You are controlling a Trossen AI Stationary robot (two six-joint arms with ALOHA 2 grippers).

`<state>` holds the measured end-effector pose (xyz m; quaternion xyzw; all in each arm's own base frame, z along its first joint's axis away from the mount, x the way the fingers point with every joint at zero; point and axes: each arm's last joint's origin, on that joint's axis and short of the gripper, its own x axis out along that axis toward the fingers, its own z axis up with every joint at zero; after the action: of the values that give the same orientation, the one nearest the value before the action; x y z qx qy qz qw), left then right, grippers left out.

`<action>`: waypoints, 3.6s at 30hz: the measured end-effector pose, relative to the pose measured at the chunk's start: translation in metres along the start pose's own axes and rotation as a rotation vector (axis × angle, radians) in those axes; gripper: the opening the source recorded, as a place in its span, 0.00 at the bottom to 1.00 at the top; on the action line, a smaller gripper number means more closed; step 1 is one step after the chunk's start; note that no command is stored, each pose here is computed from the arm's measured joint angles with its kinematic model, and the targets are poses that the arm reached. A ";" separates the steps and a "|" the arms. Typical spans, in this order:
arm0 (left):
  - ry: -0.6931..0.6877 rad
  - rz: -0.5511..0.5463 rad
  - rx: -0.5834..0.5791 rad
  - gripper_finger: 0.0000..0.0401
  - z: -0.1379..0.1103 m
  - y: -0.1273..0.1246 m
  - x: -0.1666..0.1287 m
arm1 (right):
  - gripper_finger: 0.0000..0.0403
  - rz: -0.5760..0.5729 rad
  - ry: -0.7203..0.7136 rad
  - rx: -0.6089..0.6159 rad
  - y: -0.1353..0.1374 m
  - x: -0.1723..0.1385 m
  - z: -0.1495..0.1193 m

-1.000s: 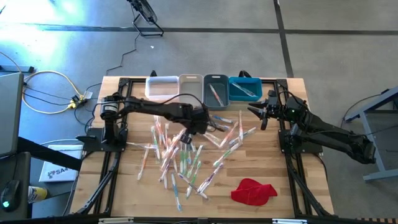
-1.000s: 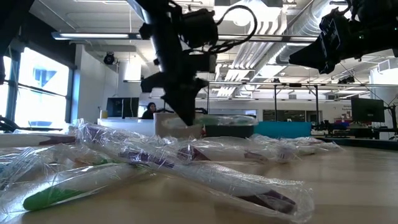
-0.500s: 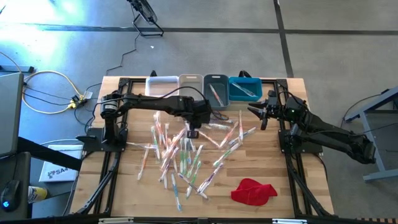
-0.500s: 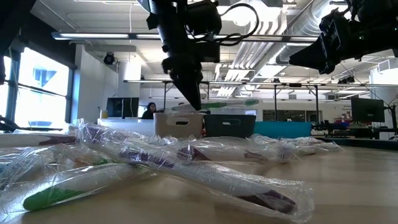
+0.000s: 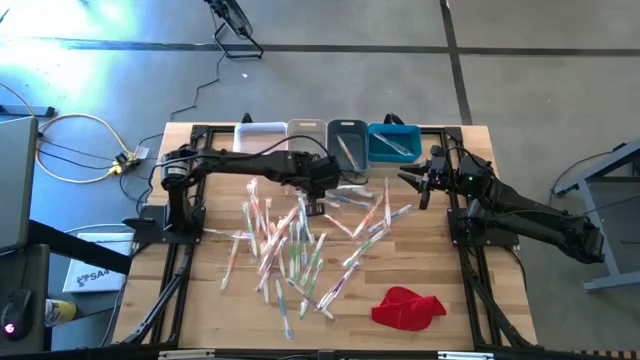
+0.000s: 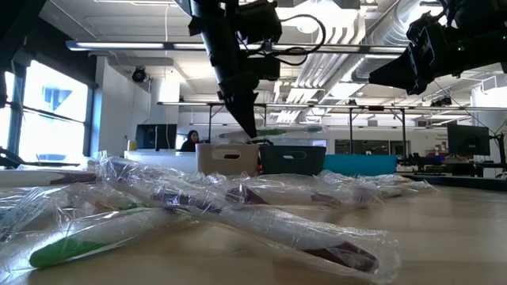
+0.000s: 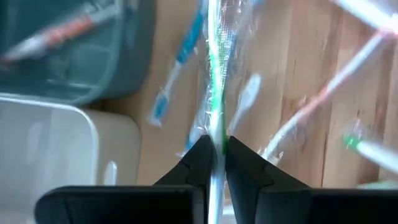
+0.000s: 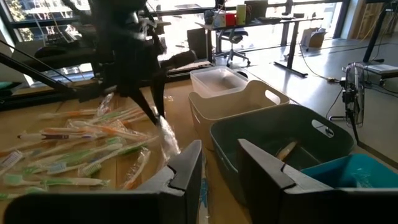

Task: Pick & Place Toothbrushes
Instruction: Put the green toothbrush into the gray bin

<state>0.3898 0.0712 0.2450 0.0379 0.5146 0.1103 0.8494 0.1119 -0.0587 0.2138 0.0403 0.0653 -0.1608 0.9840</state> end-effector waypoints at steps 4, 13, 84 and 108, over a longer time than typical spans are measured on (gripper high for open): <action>-0.017 -0.005 -0.015 0.07 0.010 0.007 -0.023 | 0.23 0.000 0.000 0.000 0.000 0.000 0.000; 0.086 0.159 -0.089 0.07 0.017 0.054 -0.066 | 0.23 0.000 0.001 0.000 0.000 0.000 0.000; -0.035 0.286 -0.942 0.07 -0.033 0.122 0.011 | 0.23 0.000 0.010 -0.023 0.000 0.000 -0.001; 0.019 0.336 -0.875 0.07 -0.036 0.120 0.035 | 0.23 0.000 0.018 -0.022 0.000 0.000 -0.002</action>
<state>0.3555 0.1940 0.2190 -0.2421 0.4141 0.4532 0.7513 0.1117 -0.0586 0.2121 0.0311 0.0761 -0.1599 0.9837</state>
